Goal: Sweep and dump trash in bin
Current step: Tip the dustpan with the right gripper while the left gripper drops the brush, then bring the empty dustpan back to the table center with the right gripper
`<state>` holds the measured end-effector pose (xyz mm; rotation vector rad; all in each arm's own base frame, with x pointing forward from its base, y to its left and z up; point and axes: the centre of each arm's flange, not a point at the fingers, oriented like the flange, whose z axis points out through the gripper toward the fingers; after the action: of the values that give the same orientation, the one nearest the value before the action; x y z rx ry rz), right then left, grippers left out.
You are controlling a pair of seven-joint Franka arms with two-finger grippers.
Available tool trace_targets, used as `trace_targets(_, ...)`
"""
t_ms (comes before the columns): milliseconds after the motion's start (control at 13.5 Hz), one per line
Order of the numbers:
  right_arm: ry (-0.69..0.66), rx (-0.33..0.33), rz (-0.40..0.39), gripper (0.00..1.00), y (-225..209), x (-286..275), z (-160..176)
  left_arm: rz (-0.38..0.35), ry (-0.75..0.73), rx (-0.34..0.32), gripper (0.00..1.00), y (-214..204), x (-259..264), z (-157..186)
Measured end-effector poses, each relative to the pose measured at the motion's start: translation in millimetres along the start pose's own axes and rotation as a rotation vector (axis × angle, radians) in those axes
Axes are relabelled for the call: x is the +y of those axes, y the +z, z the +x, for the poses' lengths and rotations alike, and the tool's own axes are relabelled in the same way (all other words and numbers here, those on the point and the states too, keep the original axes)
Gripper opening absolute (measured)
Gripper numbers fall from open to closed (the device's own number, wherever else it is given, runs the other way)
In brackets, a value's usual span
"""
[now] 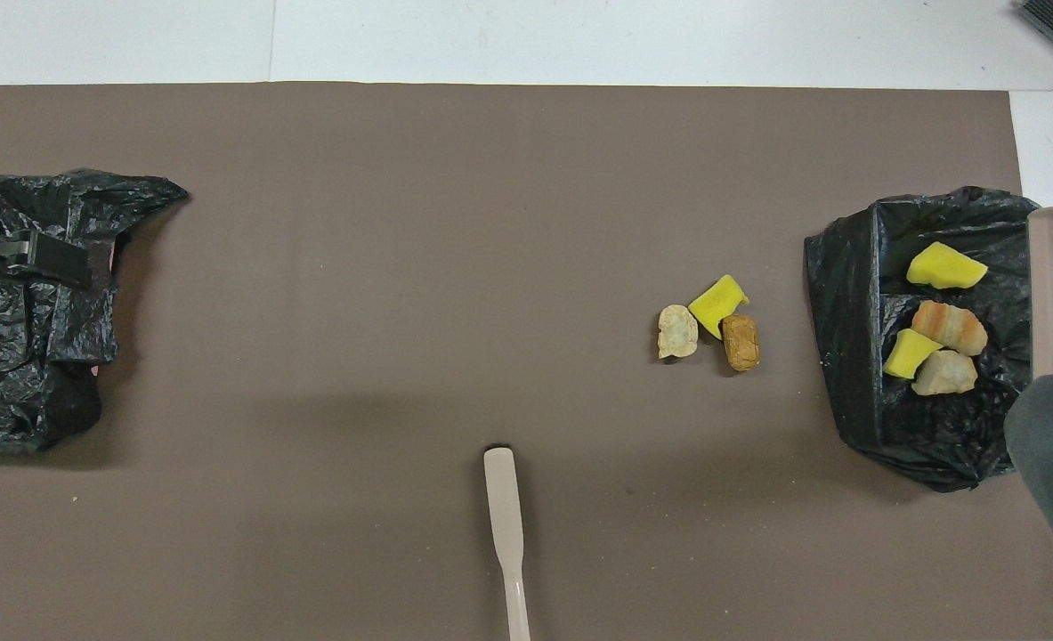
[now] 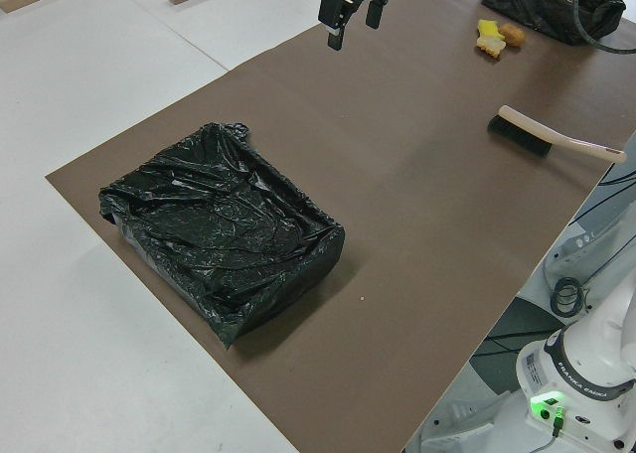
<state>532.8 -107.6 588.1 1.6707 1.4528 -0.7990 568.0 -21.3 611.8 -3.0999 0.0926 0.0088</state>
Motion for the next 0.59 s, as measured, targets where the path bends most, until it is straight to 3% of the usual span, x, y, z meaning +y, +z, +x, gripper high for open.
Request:
trace_targets(222, 0.079, 0.123, 0.027, 0.32, -4, 4, 6, 0.001, 0.009, -0.006, 1.00, -3, 0, -6)
trace_targets(445, 0.259, 0.299, 0.055, 0.32, -9, 15, 26, -0.004, 0.013, -0.005, 1.00, -4, 3, -7)
trace_targets(593, 0.412, 0.382, 0.096, 0.32, -21, 19, 40, -0.010, 0.017, -0.002, 1.00, -7, 6, -10)
